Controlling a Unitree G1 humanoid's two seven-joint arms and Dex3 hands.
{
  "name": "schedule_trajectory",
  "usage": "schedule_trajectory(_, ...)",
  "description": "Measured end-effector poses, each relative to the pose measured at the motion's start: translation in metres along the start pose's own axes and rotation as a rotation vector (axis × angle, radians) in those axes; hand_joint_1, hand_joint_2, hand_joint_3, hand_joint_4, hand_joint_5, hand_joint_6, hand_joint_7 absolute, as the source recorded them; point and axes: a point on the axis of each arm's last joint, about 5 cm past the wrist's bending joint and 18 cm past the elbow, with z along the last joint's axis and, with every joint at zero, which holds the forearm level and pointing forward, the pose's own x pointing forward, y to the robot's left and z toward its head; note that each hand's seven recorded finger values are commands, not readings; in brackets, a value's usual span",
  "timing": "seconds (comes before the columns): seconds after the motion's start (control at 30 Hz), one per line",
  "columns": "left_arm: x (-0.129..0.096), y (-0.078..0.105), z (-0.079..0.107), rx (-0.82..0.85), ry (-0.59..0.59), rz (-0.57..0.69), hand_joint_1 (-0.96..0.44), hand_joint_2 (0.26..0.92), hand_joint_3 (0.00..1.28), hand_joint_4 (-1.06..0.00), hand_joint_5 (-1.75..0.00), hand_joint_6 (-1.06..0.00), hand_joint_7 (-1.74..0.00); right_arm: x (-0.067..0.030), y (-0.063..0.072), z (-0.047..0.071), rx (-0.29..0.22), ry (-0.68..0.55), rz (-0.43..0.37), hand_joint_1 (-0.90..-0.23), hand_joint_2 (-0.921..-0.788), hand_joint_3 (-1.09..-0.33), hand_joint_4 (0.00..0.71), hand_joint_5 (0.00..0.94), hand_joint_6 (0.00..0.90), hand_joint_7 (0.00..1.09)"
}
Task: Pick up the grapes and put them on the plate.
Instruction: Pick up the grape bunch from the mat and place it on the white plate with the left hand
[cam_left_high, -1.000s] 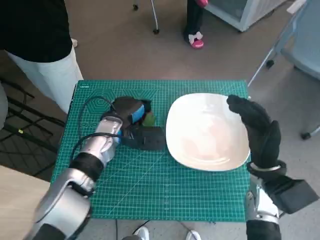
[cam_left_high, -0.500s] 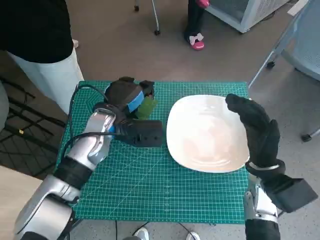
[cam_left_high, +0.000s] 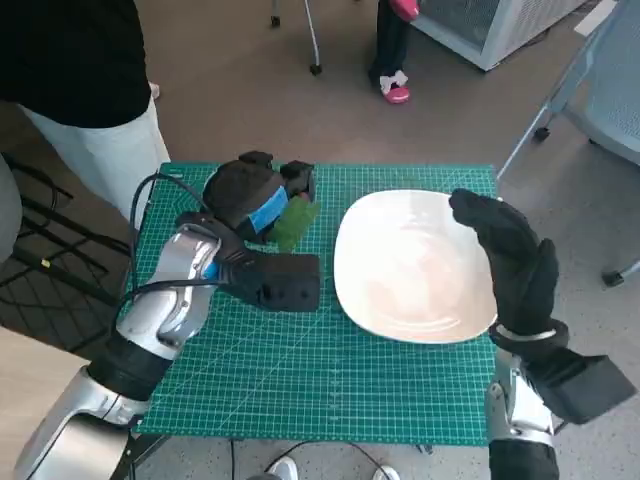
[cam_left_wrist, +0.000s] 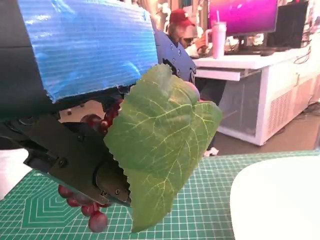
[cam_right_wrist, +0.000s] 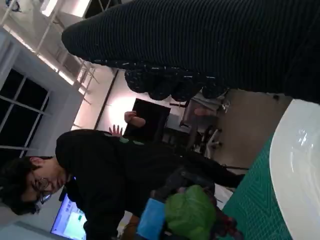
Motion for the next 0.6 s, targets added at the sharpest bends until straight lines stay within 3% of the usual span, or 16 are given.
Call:
schedule_trajectory(0.37,0.001,-0.001,0.004,-0.015,-0.023,-0.014,0.0,0.92,0.12,-0.61,-1.35,-0.61,-1.08,0.0001,-0.001,0.001,0.002,-0.005,-0.003,-0.606,-0.921,-0.87,0.391,0.002,0.039,0.4)
schedule_trajectory(0.6,0.005,0.007,0.021,-0.043,-0.073,-0.002,0.0,0.921,0.12,-0.61,-1.38,-0.62,-1.04,0.0005,-0.001,0.002,-0.005,-0.012,-0.002,-0.608,-0.921,-0.87,0.392,0.002,0.04,0.4)
